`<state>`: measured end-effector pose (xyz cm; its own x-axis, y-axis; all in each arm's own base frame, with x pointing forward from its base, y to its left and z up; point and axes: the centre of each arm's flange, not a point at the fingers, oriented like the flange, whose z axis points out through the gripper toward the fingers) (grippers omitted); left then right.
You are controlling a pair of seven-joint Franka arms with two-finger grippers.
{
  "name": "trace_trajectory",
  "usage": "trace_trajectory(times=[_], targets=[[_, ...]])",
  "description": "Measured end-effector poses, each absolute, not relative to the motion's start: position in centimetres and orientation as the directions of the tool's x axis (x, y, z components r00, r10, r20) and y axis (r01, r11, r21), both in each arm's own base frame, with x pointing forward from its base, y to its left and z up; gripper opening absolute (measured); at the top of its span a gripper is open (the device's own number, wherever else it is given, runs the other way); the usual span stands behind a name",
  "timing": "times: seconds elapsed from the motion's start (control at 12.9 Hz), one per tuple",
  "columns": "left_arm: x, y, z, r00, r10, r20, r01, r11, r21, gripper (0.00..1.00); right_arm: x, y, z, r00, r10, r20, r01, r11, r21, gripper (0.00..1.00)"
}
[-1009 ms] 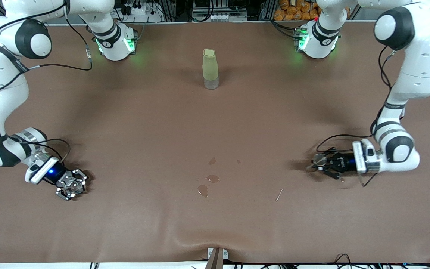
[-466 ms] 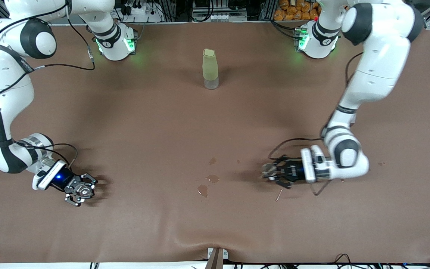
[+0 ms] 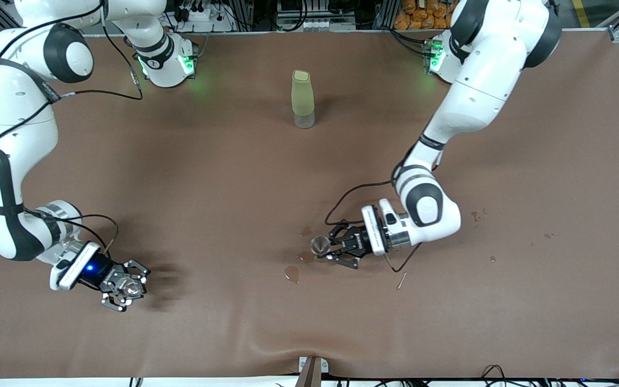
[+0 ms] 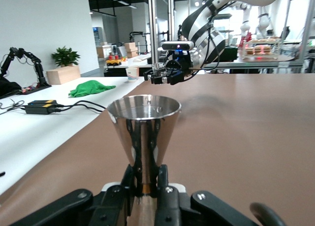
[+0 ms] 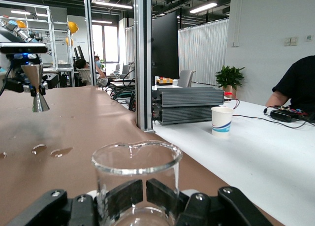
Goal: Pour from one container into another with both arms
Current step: 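Lift the jigger with the left gripper while the right gripper carries the beaker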
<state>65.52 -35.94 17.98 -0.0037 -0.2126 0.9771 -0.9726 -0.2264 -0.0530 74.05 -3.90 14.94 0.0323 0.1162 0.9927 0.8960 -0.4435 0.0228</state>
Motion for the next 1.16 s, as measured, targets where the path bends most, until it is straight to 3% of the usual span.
trace_trajectory(times=[0.47,1.16], targets=[[64.4,-41.9,17.2,0.037,-0.238,0.971,-0.943,-0.330,-0.045,0.21,76.8,9.7,19.3,0.070,0.080,0.994,0.907,-0.419,-0.031,0.11],[63.0,-44.4,16.7,0.062,-0.257,0.964,-0.933,-0.359,-0.036,0.21,75.2,25.2,27.6,0.211,-0.021,0.977,0.939,-0.273,-0.209,0.11]])
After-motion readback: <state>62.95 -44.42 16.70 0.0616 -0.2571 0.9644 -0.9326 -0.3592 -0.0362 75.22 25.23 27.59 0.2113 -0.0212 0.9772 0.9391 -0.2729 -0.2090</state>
